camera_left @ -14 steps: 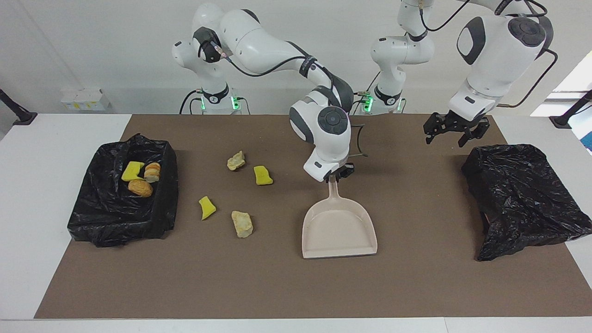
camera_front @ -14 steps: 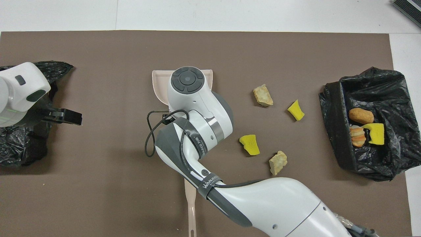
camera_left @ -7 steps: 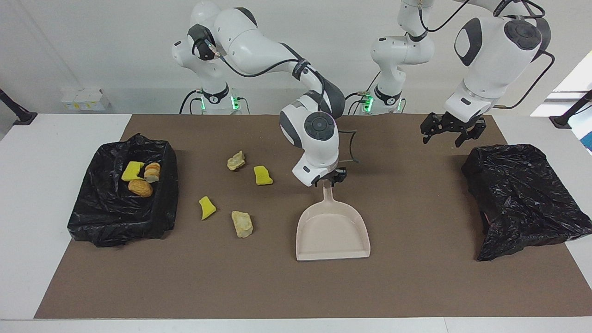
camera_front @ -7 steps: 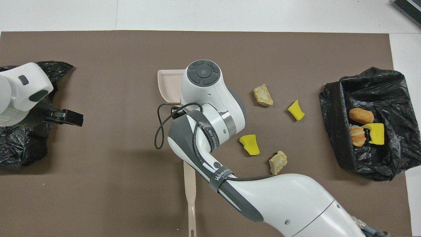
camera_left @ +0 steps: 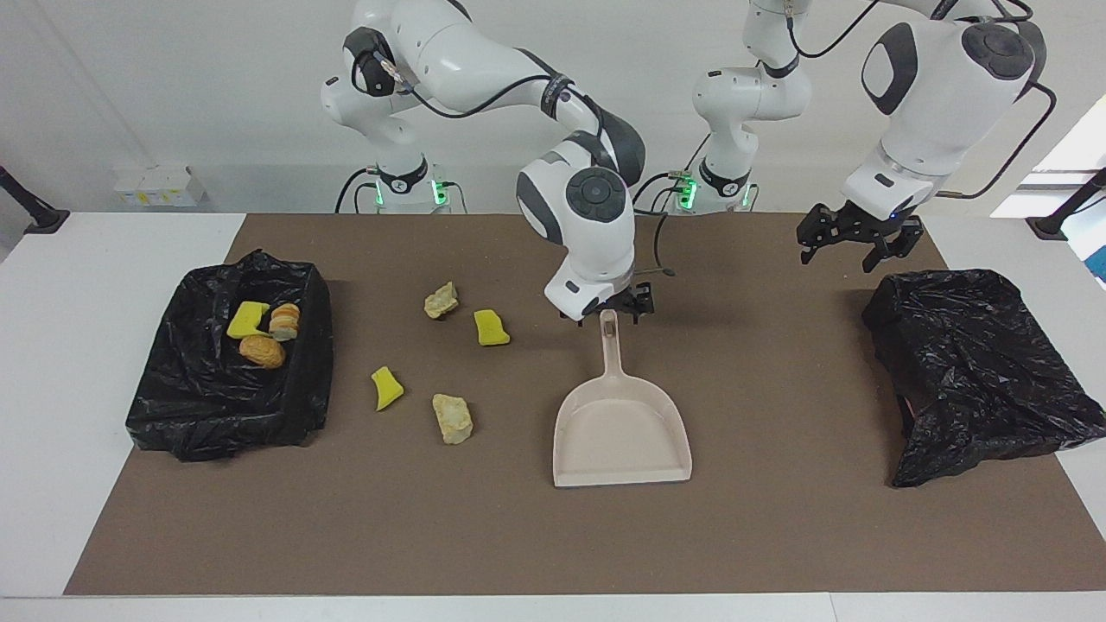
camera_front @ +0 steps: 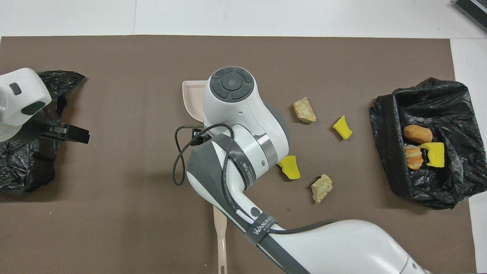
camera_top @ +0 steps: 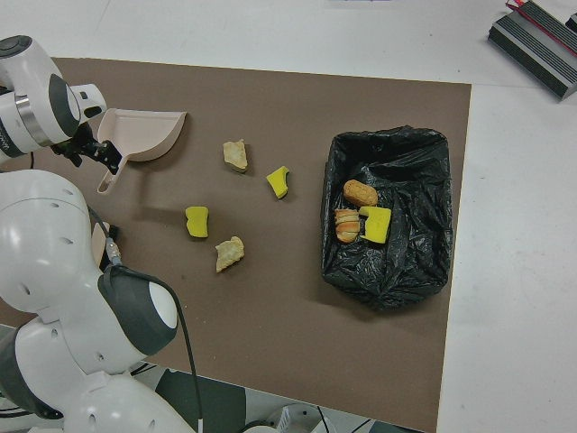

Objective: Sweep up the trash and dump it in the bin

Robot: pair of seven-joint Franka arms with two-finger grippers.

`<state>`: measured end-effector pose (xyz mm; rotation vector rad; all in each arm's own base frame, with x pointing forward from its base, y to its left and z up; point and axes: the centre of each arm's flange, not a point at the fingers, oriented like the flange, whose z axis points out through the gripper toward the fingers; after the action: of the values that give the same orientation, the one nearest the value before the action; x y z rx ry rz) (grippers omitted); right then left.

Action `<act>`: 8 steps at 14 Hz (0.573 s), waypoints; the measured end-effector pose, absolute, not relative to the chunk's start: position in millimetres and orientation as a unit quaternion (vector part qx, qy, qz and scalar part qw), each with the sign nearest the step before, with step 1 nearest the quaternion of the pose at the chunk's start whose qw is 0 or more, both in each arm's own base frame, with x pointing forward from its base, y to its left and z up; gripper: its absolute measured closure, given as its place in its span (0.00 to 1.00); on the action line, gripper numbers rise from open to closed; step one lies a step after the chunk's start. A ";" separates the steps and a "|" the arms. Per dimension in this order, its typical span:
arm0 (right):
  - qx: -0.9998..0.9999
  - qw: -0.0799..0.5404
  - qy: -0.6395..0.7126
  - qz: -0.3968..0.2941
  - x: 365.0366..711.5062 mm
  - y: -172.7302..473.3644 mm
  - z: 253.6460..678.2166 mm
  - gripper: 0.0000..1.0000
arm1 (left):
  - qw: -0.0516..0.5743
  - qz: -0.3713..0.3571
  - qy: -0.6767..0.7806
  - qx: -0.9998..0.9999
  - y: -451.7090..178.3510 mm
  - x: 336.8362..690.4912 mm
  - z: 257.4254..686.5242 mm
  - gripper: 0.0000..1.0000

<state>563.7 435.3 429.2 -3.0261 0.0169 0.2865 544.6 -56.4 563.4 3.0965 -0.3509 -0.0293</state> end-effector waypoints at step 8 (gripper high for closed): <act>-0.985 -0.003 -0.033 0.172 428.0 467.4 432.6 0.00 | 0.022 0.017 -0.123 0.992 -185.6 566.6 502.6 0.00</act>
<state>428.0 467.4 432.6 -3.0995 -0.1024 0.5417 566.6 -185.6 502.6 3.0741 -0.3802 0.0527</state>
